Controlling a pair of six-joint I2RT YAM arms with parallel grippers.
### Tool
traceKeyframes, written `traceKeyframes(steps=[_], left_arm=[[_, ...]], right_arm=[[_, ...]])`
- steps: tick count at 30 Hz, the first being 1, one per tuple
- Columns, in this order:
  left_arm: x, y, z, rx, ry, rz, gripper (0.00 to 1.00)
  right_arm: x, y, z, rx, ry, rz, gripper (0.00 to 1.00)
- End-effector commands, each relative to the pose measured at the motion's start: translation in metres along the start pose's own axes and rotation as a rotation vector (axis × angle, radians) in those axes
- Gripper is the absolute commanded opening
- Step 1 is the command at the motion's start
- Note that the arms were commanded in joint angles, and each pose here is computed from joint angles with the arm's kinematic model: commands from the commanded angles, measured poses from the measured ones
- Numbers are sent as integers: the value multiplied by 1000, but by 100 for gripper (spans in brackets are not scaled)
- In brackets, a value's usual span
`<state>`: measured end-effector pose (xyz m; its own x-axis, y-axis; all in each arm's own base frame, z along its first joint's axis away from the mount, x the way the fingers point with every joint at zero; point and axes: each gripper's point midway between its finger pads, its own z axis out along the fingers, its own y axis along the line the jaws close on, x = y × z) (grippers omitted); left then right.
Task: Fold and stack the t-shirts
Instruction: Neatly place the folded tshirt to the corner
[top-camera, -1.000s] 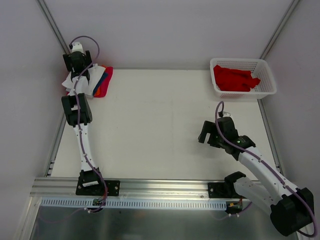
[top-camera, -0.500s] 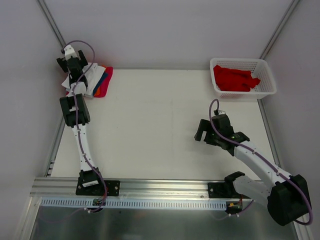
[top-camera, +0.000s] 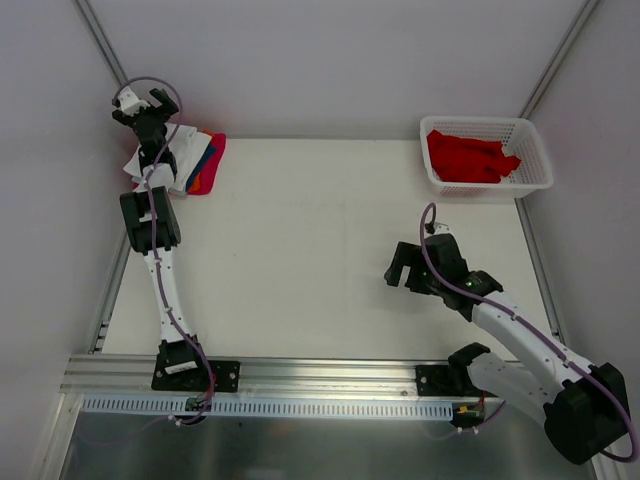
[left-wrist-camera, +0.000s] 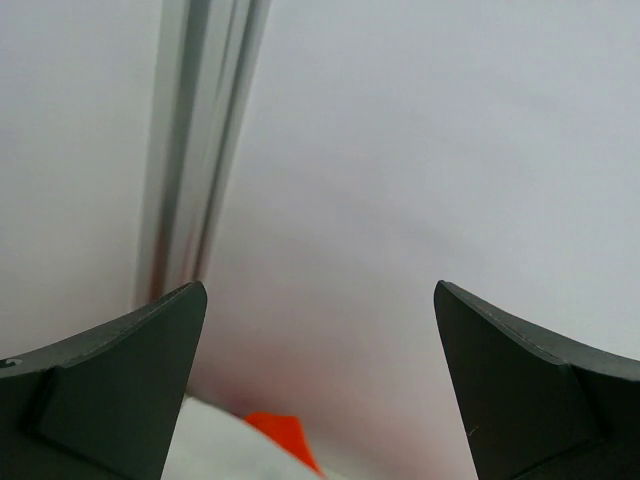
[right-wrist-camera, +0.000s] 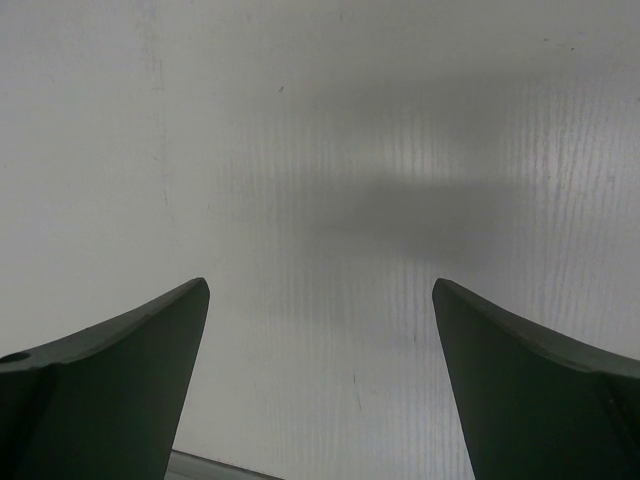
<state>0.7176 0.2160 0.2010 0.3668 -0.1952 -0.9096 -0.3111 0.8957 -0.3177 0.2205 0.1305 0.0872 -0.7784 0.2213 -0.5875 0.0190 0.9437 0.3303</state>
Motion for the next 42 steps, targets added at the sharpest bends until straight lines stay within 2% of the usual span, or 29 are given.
traceKeyframes(steps=[1, 3, 7, 9, 12, 13, 15, 16, 19, 22, 23, 24, 25, 26, 27, 28, 29, 32, 34, 35, 39, 42], left_arm=[[-126, -66, 4, 168, -220, -185, 99], [-140, -83, -6, 189, -223, -195, 99], [-177, -119, -25, 218, -234, -89, 99], [-175, -122, -32, 202, -189, -62, 99], [-172, -123, -45, 166, -58, -115, 99], [-167, -120, -53, 129, 33, -122, 99], [-159, -112, -60, 60, 137, -155, 97], [-150, -109, -70, 22, 238, -158, 91], [-136, -110, -100, -2, 384, -226, 82], [-118, -114, -148, -17, 519, -320, 57], [-117, -121, -160, 2, 546, -335, 41], [-116, -127, -173, 27, 579, -350, 28], [-122, -135, -193, 59, 609, -354, 22], [-121, -143, -210, 92, 649, -331, 21], [-129, -151, -230, 133, 665, -316, 23], [-133, -160, -242, 177, 675, -288, 31], [-128, -170, -264, 226, 727, -216, 47], [-142, -181, -316, 359, 776, -63, 78], [-142, -192, -342, 411, 814, -3, 92], [-143, -194, -359, 445, 871, 4, 99], [-142, -197, -414, 581, 1008, -26, 99], [-141, -197, -457, 667, 1048, -47, 99]], right_arm=[[4, 1, -3, 4, -3, 8, 99], [7, 4, -5, -5, 1, -6, 99], [8, 6, -14, -7, -14, -21, 100], [8, 6, -20, -10, -20, -19, 99], [6, 6, -33, -27, -47, -11, 99], [3, 8, -40, -46, -73, -5, 100], [5, 6, -48, -47, -80, -4, 99], [3, 6, -54, -57, -103, 3, 99], [1, 1, -64, -45, -114, 1, 99], [-9, 4, -79, -57, -140, -10, 99], [-10, 4, -83, -54, -137, -16, 99], [-13, 5, -87, -55, -144, -20, 99], [-21, 10, -96, -70, -162, -19, 99], [-23, 9, -99, -68, -165, -28, 100], [-25, 10, -103, -68, -171, -29, 100], [-31, 12, -108, -73, -188, -27, 99], [-31, 10, -110, -64, -184, -31, 100], [-32, 13, -118, -65, -161, -34, 100], [-31, 14, -121, -68, -153, -25, 100], [-31, 13, -121, -61, -153, -22, 99], [-28, 7, -118, -19, -134, -29, 99], [-33, 6, -117, 17, -117, -63, 100]])
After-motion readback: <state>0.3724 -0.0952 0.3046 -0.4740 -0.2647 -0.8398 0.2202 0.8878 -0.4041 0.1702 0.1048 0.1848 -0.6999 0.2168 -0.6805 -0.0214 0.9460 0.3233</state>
